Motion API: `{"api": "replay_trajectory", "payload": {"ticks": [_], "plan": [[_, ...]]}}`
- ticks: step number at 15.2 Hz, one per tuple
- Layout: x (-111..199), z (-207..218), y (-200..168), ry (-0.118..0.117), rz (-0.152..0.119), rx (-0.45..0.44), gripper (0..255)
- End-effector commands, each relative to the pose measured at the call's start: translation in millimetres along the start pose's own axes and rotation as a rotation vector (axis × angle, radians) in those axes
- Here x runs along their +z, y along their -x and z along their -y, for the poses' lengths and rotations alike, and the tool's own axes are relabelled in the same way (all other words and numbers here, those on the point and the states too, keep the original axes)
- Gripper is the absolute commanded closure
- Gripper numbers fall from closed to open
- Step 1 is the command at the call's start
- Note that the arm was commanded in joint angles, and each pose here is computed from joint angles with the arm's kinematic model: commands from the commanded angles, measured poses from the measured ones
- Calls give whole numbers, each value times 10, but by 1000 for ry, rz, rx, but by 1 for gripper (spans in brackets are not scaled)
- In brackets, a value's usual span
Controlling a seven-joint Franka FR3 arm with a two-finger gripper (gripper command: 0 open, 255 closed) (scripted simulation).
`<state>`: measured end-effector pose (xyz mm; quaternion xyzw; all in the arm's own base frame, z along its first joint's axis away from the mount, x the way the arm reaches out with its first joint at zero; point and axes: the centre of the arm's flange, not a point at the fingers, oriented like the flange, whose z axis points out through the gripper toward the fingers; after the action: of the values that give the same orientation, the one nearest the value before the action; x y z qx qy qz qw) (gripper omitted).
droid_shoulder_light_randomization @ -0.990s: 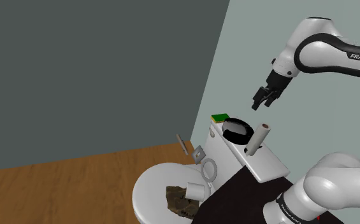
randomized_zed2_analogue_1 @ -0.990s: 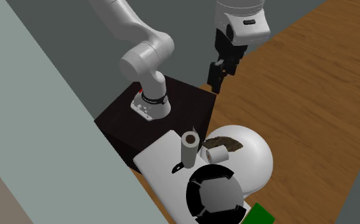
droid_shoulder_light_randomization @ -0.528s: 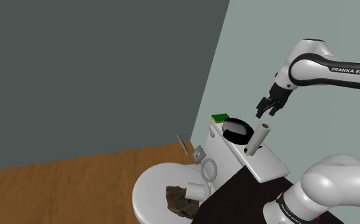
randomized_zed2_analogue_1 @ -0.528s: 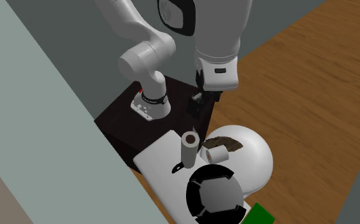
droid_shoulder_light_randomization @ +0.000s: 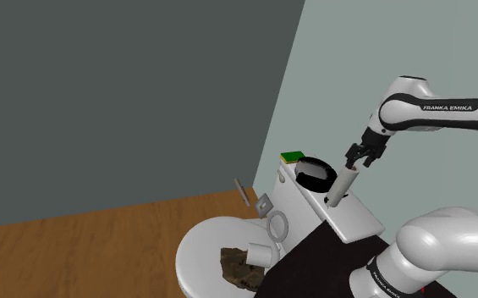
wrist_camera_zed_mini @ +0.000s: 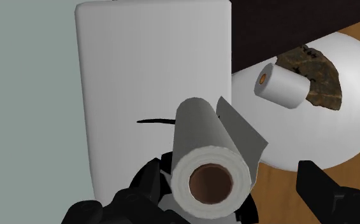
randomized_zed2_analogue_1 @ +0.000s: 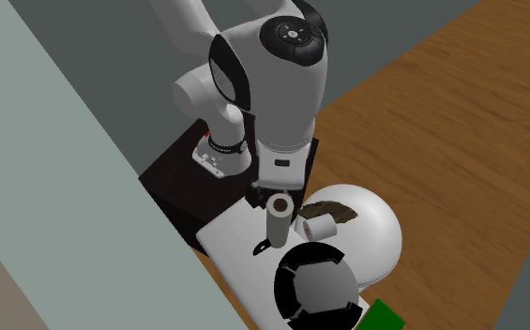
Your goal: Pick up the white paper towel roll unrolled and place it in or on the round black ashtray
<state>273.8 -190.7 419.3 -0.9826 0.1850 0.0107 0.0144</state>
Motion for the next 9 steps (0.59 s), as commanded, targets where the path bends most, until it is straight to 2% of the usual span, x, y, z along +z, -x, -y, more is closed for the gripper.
{"api": "replay_trajectory", "payload": {"ticks": [1, 6, 9], "plan": [[102, -29, -2, 0, 1, 4, 0], [396, -29, -2, 0, 1, 4, 0], [396, -29, -1, 0, 1, 4, 0]]}}
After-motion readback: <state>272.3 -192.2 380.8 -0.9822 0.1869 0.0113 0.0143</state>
